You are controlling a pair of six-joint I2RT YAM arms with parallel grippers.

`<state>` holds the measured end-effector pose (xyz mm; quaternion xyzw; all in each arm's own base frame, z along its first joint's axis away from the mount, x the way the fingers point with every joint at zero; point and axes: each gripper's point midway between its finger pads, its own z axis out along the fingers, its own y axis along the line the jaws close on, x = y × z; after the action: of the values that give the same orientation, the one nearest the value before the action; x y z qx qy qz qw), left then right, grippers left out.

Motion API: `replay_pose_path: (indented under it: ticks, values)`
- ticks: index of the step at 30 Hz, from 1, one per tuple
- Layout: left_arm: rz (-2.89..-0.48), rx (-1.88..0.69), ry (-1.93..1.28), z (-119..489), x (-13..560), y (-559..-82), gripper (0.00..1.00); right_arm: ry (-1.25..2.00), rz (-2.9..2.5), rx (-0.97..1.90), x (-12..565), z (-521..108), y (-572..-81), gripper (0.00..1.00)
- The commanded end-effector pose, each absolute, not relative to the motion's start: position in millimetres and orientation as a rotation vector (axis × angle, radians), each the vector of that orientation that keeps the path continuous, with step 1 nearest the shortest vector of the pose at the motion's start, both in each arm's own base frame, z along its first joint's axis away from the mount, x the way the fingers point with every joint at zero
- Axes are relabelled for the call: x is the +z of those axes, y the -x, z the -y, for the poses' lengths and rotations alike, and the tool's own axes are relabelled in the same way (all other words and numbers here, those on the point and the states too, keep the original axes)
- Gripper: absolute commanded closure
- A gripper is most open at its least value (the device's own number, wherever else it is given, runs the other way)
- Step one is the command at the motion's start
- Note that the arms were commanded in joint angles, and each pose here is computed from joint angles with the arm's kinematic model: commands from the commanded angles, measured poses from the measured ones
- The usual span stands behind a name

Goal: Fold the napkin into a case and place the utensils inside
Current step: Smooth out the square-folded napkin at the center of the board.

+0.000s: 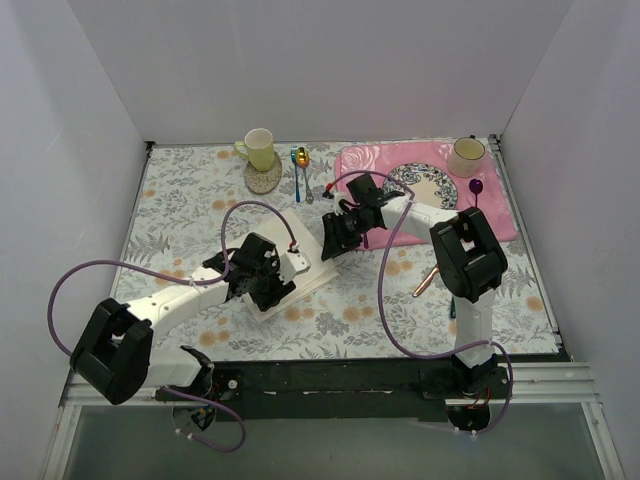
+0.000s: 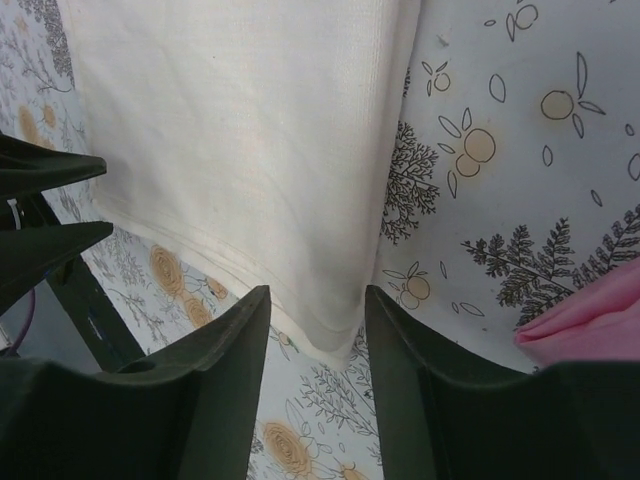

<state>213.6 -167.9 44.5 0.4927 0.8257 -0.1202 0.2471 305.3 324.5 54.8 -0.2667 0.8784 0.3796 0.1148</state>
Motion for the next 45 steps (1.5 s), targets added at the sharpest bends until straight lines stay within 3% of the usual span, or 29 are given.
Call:
replay_pose_path:
  ticks: [1,8,14,24,32,45]
  values:
    - [-2.212,-0.261,-1.369,167.1,44.3,-216.0,0.57,0.805,-2.603,1.063,46.4,-321.0,-302.2,0.53]
    - [-2.22,-0.2,-1.414,165.1,34.0,-212.8,0.61,0.812,-2.597,1.084,51.9,-323.8,-302.8,0.7]
    - [-2.22,-0.202,-1.435,166.1,32.1,-208.6,0.59,0.815,-2.598,1.1,53.4,-325.9,-302.8,0.74]
    - [-2.207,-0.168,-1.492,163.5,26.5,-203.4,0.64,0.821,-2.596,1.114,54.5,-328.0,-303.7,0.99]
    - [-2.21,-0.169,-1.516,162.4,24.9,-198.1,0.58,0.827,-2.591,1.128,57.8,-329.5,-303.5,0.99]
    - [-2.204,-0.125,-1.496,159.5,35.3,-203.5,0.81,0.854,-2.561,1.151,66.3,-331.5,-302.6,0.99]
